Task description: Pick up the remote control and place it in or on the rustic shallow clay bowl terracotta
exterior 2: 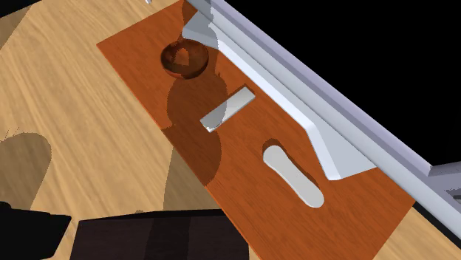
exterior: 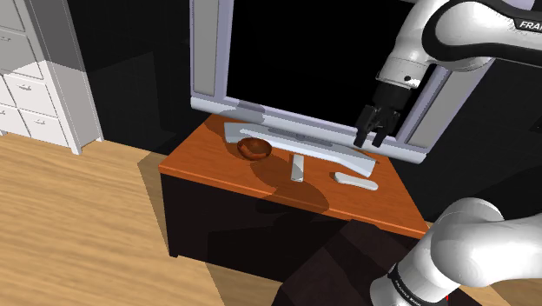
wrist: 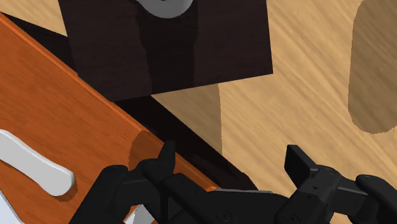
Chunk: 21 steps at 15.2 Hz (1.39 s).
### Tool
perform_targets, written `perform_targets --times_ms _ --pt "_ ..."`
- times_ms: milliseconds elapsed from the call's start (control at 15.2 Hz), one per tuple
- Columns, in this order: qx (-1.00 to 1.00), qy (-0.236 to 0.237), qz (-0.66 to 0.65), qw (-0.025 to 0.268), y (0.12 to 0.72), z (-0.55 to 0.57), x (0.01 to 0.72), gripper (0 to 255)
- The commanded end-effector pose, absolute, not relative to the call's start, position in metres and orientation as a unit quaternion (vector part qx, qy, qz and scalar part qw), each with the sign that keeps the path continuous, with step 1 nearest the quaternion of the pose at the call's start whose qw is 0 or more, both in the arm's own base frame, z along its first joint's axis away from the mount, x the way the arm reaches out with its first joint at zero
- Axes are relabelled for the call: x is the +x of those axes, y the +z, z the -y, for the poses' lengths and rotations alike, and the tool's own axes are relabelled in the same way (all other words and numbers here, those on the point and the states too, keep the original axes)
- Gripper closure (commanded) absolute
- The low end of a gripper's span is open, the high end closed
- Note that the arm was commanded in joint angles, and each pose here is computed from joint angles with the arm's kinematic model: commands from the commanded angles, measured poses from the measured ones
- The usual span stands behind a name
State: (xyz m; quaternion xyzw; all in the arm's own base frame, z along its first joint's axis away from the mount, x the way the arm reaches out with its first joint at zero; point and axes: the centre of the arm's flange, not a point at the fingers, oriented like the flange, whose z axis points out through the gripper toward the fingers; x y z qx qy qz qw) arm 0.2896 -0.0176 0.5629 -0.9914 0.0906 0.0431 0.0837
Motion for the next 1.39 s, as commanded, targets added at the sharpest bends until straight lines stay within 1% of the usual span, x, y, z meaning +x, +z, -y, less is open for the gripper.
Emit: perform_targets --times_ms 0,1320 --pt "-0.991 0.043 -0.091 0.084 0.563 0.018 0.29 0" --pt "-0.973 0.02 -0.226 0.035 0.389 0.086 0.46 0"
